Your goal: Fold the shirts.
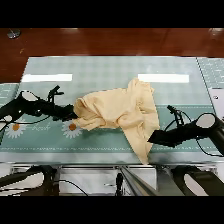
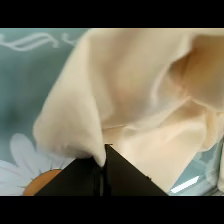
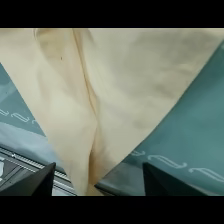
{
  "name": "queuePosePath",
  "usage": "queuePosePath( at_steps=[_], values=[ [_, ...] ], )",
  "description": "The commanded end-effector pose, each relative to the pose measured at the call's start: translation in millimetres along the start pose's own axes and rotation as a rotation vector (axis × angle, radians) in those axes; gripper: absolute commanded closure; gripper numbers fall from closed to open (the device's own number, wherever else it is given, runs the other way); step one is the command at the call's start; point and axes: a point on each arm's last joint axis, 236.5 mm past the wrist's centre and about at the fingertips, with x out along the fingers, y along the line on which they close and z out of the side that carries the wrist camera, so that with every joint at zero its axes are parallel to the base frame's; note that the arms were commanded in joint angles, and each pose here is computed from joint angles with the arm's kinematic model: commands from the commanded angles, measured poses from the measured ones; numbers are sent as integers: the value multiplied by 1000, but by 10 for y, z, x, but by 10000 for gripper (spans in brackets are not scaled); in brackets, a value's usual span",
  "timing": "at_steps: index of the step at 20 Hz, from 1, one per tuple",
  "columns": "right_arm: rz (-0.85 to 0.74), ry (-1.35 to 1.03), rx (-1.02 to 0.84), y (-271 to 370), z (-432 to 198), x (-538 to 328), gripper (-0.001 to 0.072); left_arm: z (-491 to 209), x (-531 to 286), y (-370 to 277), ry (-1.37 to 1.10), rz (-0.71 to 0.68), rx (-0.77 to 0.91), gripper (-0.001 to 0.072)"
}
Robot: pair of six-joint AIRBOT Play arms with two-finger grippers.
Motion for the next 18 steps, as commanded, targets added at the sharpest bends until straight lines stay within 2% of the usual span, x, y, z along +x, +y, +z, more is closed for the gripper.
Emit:
queuePosePath(
  at_steps=[1, 7, 8, 10, 12, 14, 18],
  values=[
    [-12, 84, -33, 87, -172, 148, 95, 13, 27, -60, -3, -10, 37, 685],
    [41, 203, -73, 355, -333, 544, 97, 13, 28, -61, -3, -10, 36, 685],
    [62, 209, -89, 408, -334, 594, 127, 14, 28, -61, -4, -10, 36, 685],
    [132, 233, -110, 545, -354, 667, 336, 15, 29, -61, -4, -9, 37, 685],
    [167, 246, -101, 589, -342, 728, 379, 20, 29, -59, -6, -9, 37, 685],
    [173, 242, -131, 581, -308, 768, 689, 24, 25, -61, -7, -9, 37, 685],
    [206, 125, -183, 800, 183, 496, 690, 231, -150, -216, -69, -19, 82, 685]
  ],
)
